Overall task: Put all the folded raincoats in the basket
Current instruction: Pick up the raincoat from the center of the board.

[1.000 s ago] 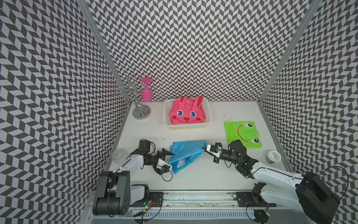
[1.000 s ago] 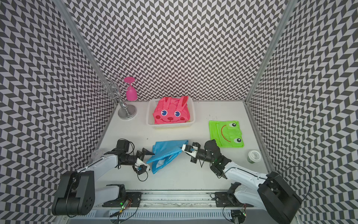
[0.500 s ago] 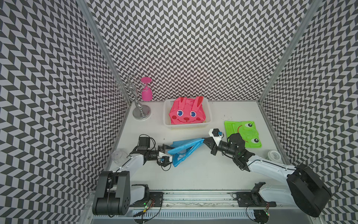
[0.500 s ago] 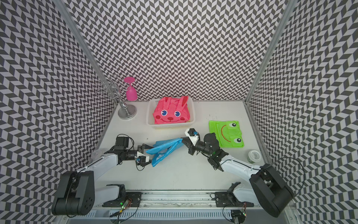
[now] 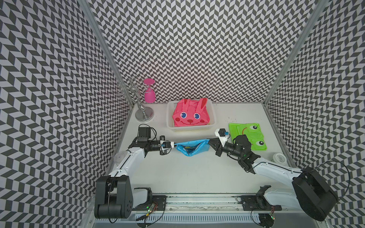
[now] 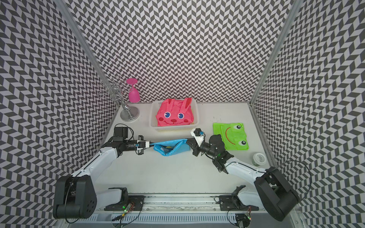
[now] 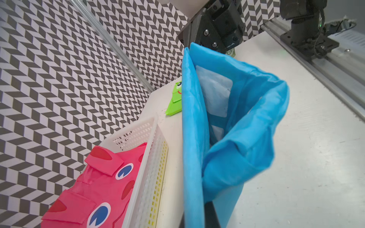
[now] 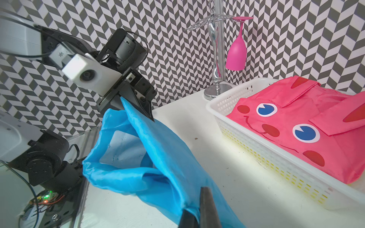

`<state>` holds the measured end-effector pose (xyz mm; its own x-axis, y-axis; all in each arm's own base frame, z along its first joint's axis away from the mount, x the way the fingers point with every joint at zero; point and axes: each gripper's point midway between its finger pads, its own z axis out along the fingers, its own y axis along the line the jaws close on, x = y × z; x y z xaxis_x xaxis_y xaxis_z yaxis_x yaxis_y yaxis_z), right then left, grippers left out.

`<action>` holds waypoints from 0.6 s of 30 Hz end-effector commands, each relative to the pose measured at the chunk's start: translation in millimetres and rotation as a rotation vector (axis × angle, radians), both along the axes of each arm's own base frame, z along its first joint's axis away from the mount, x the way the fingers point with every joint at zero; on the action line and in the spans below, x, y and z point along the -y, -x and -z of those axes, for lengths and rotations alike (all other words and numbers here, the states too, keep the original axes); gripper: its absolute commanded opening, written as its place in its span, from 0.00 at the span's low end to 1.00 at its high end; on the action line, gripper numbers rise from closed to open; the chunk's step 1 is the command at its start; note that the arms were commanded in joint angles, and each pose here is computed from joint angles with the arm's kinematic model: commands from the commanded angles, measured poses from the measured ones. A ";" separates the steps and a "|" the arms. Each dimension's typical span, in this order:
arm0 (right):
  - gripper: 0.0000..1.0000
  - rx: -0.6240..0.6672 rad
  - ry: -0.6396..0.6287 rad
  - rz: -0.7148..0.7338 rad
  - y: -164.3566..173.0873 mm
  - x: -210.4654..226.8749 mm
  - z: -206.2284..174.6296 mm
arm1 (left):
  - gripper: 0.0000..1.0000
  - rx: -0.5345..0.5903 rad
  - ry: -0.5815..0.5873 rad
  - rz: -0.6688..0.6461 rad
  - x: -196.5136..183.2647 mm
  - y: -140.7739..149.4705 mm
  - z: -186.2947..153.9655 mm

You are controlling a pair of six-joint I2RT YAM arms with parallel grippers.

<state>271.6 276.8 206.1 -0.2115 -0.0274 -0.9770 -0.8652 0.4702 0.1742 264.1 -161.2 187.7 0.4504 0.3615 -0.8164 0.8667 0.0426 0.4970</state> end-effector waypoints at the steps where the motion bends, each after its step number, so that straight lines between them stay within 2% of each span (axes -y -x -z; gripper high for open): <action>1: 0.00 0.110 -0.090 -0.032 2.9 0.9 -51.1 | 0.02 -0.080 0.023 -0.028 -2.8 -7.9 -20.1; 4: 0.00 0.141 -0.112 -0.019 1.6 3.5 -65.6 | 0.10 -0.114 0.034 -0.068 -5.4 -21.7 -30.0; 5: 0.00 0.129 -0.114 -0.001 -3.0 4.4 -66.8 | 0.15 -0.125 0.043 -0.079 -5.8 -26.2 -31.3; 8: 0.00 0.038 -0.093 0.038 -24.6 3.1 -59.0 | 0.18 -0.182 0.069 -0.105 -6.1 -40.7 -25.6; 12: 0.00 -0.083 -0.091 0.051 -45.5 -2.0 -42.2 | 0.53 -0.266 0.056 -0.070 -5.4 -48.3 0.0; 17: 0.00 -0.187 -0.139 0.128 -65.9 0.5 -34.0 | 0.84 -0.322 0.036 0.048 -2.5 -32.7 25.1; 18: 0.00 -0.206 -0.147 0.138 -69.5 0.5 -32.9 | 0.86 -0.322 0.046 0.066 -1.9 -28.4 26.4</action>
<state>327.5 277.3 223.5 -0.3745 0.0698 -0.9246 -0.7719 0.5290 0.3526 313.8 -157.3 157.2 0.1809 0.3523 -0.9182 0.9749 0.0587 0.2146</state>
